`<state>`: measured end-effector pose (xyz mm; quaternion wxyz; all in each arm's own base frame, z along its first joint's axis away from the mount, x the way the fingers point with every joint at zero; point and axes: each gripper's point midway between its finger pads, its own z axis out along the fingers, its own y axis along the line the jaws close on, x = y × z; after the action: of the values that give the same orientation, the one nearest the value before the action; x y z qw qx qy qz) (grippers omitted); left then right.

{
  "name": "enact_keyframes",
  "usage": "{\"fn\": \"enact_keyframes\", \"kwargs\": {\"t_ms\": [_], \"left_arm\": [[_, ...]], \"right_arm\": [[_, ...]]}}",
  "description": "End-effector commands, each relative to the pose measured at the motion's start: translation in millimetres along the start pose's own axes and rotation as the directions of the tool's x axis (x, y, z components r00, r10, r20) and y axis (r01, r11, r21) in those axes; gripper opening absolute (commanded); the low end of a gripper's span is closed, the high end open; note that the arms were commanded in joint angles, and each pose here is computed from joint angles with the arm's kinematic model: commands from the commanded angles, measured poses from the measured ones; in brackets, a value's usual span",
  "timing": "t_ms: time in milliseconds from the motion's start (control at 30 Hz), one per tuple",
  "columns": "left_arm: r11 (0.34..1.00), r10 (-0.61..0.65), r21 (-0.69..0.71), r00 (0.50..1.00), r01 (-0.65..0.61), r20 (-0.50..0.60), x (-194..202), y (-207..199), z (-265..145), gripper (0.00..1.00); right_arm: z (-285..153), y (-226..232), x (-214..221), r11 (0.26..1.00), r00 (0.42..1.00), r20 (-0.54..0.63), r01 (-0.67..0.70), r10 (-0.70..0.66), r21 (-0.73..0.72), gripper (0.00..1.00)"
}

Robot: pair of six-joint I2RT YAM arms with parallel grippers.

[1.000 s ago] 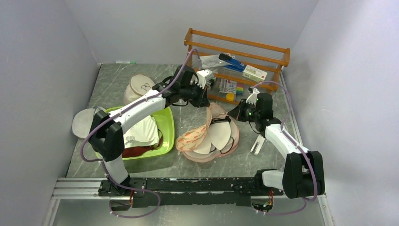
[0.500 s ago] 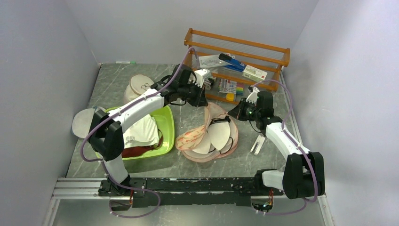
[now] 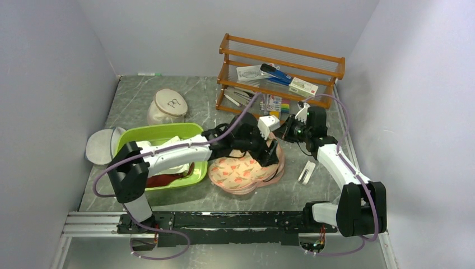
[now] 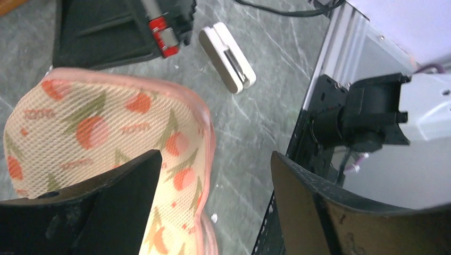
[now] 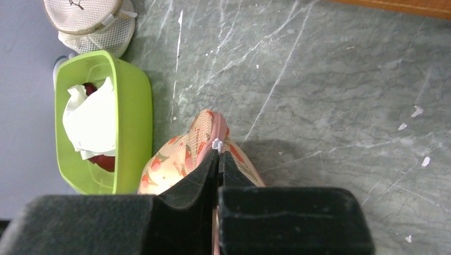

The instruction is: Unzip the laundry bag and remove the bra

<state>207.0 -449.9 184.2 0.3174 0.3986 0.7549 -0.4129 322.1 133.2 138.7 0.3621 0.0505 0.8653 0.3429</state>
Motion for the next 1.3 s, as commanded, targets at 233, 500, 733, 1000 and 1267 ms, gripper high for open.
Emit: {"fn": "enact_keyframes", "kwargs": {"t_ms": [233,500,733,1000,1267], "left_arm": [[0.953,0.038,-0.302,0.975,0.030,0.219,-13,17,51,0.89],[0.884,0.113,-0.468,0.964,0.012,0.239,11,21,78,0.95],[0.743,0.198,-0.669,0.963,-0.025,0.184,27,34,89,0.99],[0.639,0.244,-0.765,0.965,-0.082,0.100,33,54,87,0.65],[0.724,0.275,-0.675,0.957,-0.143,0.092,23,32,69,0.07]], "right_arm": [[-6,3,-8,0.993,0.994,0.015,-0.113,0.112,0.030,0.00],[-6,4,-8,0.990,0.990,0.019,-0.140,0.140,0.032,0.00],[-9,4,-9,0.989,0.990,0.035,-0.141,0.140,0.036,0.00],[-14,2,-14,0.990,0.990,0.068,-0.126,0.122,0.061,0.00],[-14,-5,-14,0.995,0.994,0.092,-0.066,0.059,0.078,0.00]]}}
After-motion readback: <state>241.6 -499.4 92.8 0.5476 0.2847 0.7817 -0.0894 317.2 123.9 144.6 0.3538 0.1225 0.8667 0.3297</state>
